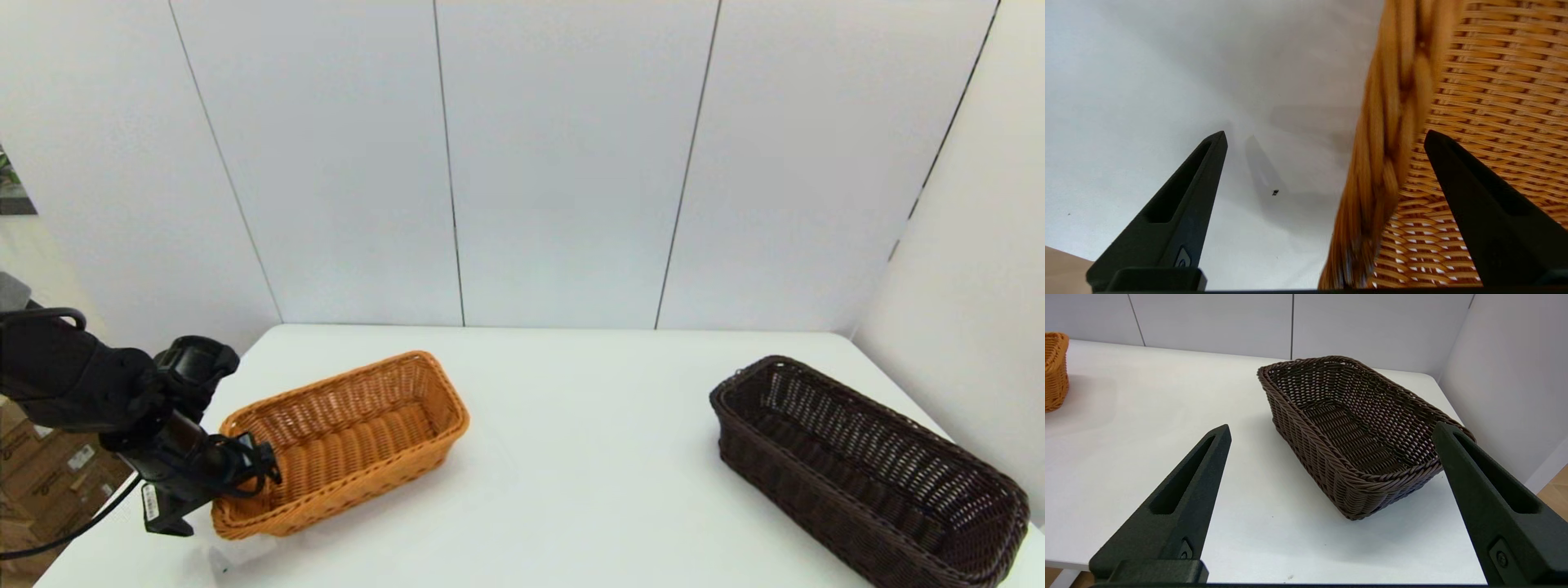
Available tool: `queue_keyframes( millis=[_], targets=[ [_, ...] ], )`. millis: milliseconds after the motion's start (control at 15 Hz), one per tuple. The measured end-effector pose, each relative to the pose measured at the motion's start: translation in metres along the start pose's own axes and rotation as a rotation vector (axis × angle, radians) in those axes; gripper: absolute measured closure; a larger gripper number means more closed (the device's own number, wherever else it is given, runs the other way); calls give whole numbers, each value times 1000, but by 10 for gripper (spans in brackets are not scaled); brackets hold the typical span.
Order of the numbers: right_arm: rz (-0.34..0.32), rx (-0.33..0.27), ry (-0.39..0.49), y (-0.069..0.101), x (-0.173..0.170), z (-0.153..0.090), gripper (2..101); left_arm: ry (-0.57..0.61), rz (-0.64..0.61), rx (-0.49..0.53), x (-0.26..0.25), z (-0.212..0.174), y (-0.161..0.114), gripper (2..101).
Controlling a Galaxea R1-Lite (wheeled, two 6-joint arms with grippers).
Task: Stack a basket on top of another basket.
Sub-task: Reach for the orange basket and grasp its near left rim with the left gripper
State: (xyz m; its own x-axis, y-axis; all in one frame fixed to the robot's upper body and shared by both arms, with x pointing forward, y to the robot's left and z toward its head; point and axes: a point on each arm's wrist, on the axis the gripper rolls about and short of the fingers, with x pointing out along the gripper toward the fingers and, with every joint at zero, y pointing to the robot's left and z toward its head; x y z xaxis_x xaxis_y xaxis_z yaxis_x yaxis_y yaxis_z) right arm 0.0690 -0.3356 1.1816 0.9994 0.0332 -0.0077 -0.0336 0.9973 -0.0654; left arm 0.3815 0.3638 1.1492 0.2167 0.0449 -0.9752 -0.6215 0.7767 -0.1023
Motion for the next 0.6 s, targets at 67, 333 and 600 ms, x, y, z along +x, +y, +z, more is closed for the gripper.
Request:
queue_keyframes(
  millis=[67,333,600],
  targets=[
    [0,0,0,0,0,0,46,1,0,0,2,1,-1,54],
    [0,0,0,0,0,0,46,9,5,0,5,2,-1,54],
    [0,0,0,0,0,0,46,4,2,-1,7,3,-2,54]
  ],
)
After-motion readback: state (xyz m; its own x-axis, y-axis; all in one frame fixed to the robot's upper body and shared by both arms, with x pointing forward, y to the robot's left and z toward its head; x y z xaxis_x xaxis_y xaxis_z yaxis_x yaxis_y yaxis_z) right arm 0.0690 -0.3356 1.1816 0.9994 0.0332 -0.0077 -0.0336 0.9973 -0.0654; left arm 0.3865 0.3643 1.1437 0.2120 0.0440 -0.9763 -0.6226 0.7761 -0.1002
